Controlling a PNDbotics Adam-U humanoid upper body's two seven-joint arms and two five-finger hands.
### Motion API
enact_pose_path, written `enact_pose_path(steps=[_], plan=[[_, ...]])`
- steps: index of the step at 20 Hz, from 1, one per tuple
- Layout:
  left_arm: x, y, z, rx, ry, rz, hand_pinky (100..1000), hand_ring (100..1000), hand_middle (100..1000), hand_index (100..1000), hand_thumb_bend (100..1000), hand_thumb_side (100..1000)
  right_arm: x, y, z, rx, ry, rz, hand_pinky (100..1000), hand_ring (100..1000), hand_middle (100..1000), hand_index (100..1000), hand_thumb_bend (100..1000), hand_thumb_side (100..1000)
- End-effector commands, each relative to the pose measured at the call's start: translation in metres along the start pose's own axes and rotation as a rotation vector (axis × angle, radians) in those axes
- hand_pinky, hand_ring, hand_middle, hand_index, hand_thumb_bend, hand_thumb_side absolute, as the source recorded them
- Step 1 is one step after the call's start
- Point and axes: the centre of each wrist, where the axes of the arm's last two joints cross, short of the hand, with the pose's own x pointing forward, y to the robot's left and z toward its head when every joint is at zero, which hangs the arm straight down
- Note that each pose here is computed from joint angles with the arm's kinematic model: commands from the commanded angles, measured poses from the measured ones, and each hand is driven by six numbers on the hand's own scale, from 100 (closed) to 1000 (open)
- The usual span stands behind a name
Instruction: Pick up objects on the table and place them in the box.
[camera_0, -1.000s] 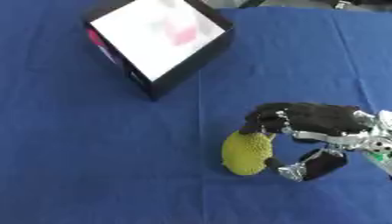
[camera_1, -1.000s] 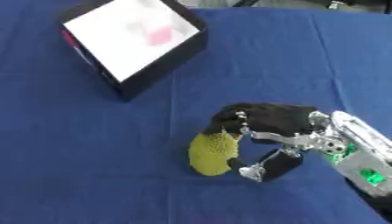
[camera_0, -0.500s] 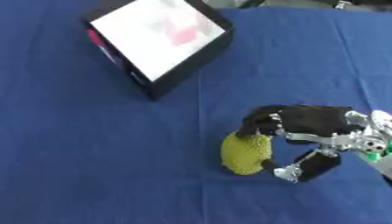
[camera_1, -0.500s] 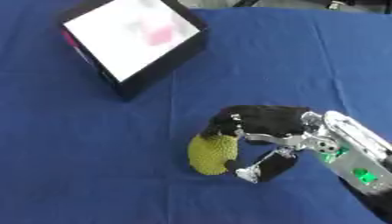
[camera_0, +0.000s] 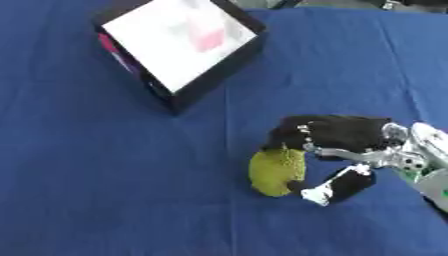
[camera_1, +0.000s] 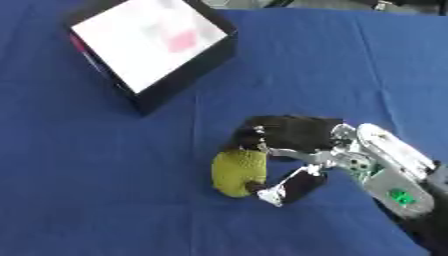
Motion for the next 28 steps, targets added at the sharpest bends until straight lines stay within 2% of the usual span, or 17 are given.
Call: enact_pose_path(steps=[1, 6, 11, 13, 16, 17, 22, 23, 25, 28], plan=[[0.007, 0.002, -0.004, 0.003, -0.031, 0.007, 739, 745, 733, 830, 151, 837, 0.002, -0.007, 0.002, 0.029, 0.008, 0.030, 1000, 935, 842, 963, 140, 446], [0.006, 0.002, -0.004, 0.003, -0.030, 0.012, 739, 744, 731, 827, 152, 837, 0.002, -0.011, 0.001, 0.034, 0.022, 0.022, 1000, 926, 820, 958, 106, 430], [0.007, 0.001, -0.004, 0.004, -0.031, 0.018, 739, 743, 726, 823, 151, 835, 0.003, -0.014, -0.001, 0.065, 0.034, 0.044, 993, 918, 790, 956, 141, 493], [0.007, 0.001, -0.003, 0.005, -0.031, 0.018, 739, 743, 725, 822, 151, 835, 0.002, -0.016, 0.000, 0.056, 0.051, 0.059, 980, 906, 781, 952, 203, 509], [0.007, 0.001, -0.003, 0.006, -0.031, 0.019, 739, 743, 725, 822, 150, 834, 0.001, -0.016, 0.000, 0.039, 0.076, 0.082, 968, 883, 764, 943, 228, 513], [0.007, 0.001, -0.003, 0.006, -0.032, 0.019, 739, 742, 724, 821, 150, 833, 0.002, -0.016, 0.000, 0.034, 0.080, 0.091, 952, 852, 743, 931, 264, 523], [0.008, 0.000, -0.003, 0.007, -0.036, 0.021, 739, 742, 724, 821, 150, 832, 0.004, -0.014, -0.003, 0.019, 0.087, 0.124, 946, 840, 733, 926, 269, 524], [0.008, 0.000, -0.003, 0.008, -0.036, 0.021, 739, 740, 720, 817, 151, 827, 0.004, -0.015, -0.003, 0.016, 0.089, 0.127, 870, 744, 618, 860, 353, 554], [0.008, 0.000, -0.003, 0.013, -0.041, 0.023, 739, 739, 717, 814, 152, 824, 0.002, -0.020, -0.002, -0.015, 0.105, 0.155, 849, 722, 604, 852, 353, 571], [0.009, 0.000, -0.003, 0.017, -0.045, 0.024, 739, 738, 714, 812, 152, 823, 0.004, -0.018, -0.004, -0.030, 0.118, 0.184, 822, 694, 581, 830, 331, 563]])
